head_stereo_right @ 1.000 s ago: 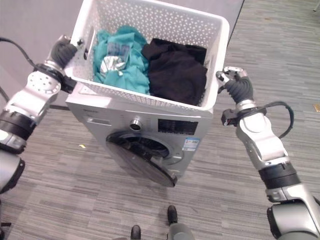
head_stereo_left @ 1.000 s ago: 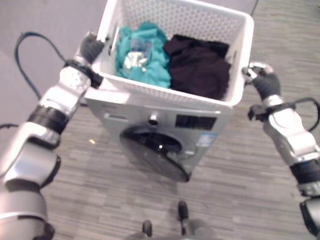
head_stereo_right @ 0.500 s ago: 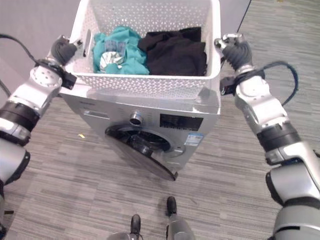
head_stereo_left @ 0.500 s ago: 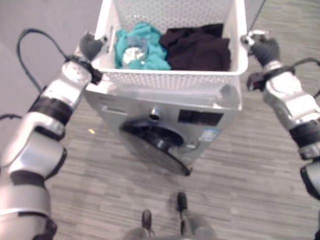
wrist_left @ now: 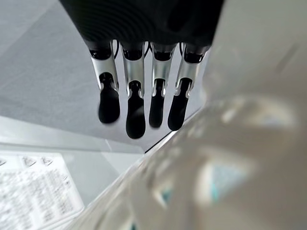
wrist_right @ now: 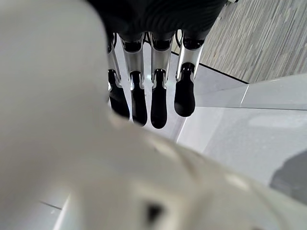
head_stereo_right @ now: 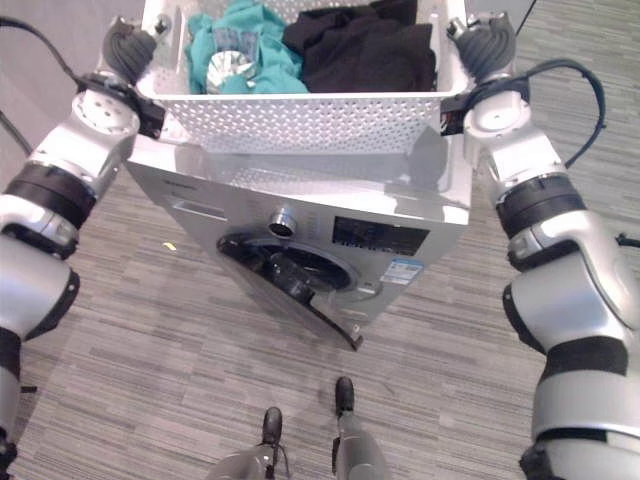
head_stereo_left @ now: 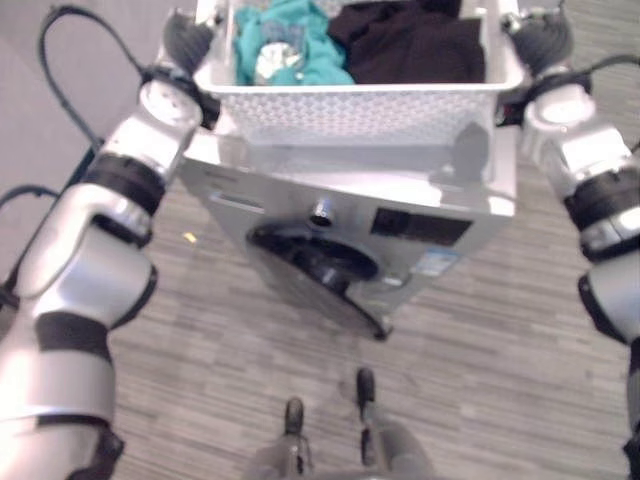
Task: Grab the laundry basket,head to the washer,open it,put in the laundry and shut it.
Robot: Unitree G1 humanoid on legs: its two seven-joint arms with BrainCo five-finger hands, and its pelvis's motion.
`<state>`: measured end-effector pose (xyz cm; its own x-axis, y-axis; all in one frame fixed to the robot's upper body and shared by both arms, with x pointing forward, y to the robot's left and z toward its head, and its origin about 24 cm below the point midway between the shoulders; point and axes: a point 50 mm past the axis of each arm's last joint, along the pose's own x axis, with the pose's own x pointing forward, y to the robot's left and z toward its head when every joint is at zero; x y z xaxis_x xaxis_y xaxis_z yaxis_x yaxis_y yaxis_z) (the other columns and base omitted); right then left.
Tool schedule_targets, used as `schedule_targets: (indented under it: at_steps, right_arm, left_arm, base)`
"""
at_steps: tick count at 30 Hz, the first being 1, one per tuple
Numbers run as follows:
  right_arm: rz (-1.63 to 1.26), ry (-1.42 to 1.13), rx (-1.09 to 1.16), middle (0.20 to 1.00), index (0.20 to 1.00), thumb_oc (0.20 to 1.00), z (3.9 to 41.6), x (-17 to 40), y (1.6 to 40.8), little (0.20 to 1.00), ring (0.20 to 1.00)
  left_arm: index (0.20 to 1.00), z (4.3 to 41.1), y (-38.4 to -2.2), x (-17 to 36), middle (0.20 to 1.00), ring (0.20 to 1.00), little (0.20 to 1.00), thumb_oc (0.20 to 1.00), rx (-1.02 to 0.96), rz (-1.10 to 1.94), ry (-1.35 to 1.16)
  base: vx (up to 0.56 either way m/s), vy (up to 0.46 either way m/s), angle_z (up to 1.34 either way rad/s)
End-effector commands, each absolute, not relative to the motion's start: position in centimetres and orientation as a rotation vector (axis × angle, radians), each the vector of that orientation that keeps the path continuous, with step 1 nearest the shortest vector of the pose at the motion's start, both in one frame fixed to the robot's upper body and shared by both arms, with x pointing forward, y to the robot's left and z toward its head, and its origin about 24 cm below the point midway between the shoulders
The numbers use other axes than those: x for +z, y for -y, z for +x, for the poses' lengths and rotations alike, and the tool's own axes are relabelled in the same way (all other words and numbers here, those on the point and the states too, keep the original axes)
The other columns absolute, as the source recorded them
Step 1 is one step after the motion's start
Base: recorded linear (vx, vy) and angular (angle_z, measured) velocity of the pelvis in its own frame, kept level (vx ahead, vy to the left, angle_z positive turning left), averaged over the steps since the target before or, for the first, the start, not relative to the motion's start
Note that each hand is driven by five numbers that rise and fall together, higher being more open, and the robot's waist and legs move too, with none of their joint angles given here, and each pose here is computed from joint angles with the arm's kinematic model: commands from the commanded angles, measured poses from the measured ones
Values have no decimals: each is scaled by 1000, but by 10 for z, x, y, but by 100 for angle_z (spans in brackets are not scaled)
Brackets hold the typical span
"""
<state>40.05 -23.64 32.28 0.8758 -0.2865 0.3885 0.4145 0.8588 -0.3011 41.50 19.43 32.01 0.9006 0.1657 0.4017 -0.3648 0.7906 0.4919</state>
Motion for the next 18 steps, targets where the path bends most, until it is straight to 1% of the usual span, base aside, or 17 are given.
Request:
schedule_targets:
  at_steps: [1, 2, 14, 18]
  right_arm:
    - [-394, 471, -386, 903, 903, 903, 395, 371, 220, 903, 903]
    - [-399, 464, -386, 1000, 1000, 1000, 396, 370, 219, 1000, 1000]
    - [-421, 440, -375, 1000, 1000, 1000, 401, 376, 208, 1000, 1000]
    - [-398, 469, -380, 1000, 1000, 1000, 400, 383, 205, 1000, 1000]
  left_arm:
    - [1000, 387, -163, 417, 1000, 1000, 1000, 1000, 304, 560, 695]
    - [1000, 386, -162, 418, 1000, 1000, 1000, 1000, 303, 560, 701]
    - [1000, 384, -157, 428, 1000, 1000, 1000, 1000, 328, 622, 718]
    - [1000, 380, -158, 435, 1000, 1000, 1000, 1000, 378, 651, 754]
  base:
    - [0, 0, 0]
    - [0, 0, 0]
    - [0, 0, 0]
    - [0, 0, 0]
